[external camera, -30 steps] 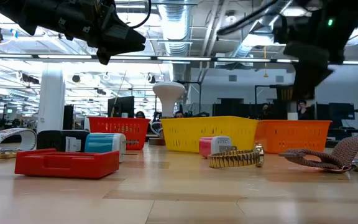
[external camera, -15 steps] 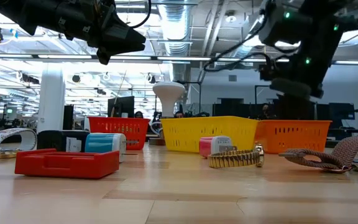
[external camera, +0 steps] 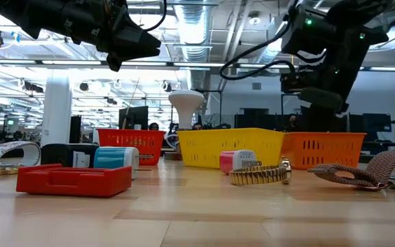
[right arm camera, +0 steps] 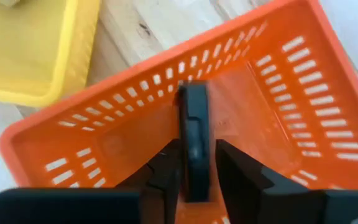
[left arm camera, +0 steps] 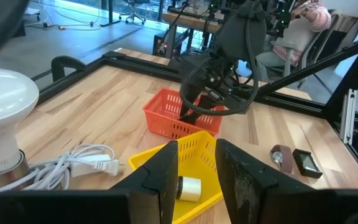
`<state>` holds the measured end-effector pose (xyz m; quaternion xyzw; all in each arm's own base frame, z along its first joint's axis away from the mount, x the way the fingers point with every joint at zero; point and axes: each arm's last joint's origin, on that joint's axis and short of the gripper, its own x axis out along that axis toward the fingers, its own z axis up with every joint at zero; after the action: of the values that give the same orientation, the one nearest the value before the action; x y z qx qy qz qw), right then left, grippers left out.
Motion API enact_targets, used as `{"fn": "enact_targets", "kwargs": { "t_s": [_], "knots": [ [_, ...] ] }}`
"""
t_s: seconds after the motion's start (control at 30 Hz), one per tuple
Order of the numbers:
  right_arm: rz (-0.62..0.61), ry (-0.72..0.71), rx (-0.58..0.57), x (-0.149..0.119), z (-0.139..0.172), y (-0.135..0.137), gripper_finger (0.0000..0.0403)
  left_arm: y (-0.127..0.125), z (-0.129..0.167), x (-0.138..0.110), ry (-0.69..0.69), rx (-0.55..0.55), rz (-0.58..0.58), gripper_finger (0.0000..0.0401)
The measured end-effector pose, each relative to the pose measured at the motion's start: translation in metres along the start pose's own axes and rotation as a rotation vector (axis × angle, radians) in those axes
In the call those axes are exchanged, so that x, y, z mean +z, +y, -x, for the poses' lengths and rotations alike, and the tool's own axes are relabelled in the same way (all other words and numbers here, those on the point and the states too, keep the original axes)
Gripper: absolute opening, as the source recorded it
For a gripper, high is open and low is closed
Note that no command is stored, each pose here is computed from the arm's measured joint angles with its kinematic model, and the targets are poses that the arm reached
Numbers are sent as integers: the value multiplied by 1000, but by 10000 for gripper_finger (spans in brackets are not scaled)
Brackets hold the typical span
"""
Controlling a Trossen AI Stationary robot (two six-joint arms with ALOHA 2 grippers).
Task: Pick & Place Office items
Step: Put the top black digital clock into the orange basket, then put the black watch into the red basket
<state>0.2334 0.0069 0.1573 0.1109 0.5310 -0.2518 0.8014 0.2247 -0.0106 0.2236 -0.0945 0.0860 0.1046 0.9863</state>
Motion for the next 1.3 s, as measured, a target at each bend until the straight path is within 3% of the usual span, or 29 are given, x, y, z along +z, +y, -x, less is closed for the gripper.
{"fn": "enact_targets", "kwargs": {
  "t_s": [0.33,0.4,0.53,0.6,0.73,0.93,1.2,1.3],
  "knots": [
    [165,-44,16,19,14,5,168,0,0,0,1,-3,18,101],
    [252,-72,26,29,23,8,176,-1,0,0,6,-27,17,101],
    [554,-161,40,48,48,13,186,-3,0,-1,20,-84,18,101],
    [613,-216,45,55,62,11,188,-4,0,-1,25,-103,17,101],
    [511,-272,86,48,80,-2,189,-7,1,-2,29,-127,2,101],
    [357,-318,250,-2,79,-16,181,-13,3,-6,65,-192,-54,101],
    [298,-747,445,-32,82,-20,176,-28,11,-23,227,-303,-120,101],
    [313,-834,463,-38,83,-23,176,-32,13,-25,223,-323,-232,101]
  ]
}}
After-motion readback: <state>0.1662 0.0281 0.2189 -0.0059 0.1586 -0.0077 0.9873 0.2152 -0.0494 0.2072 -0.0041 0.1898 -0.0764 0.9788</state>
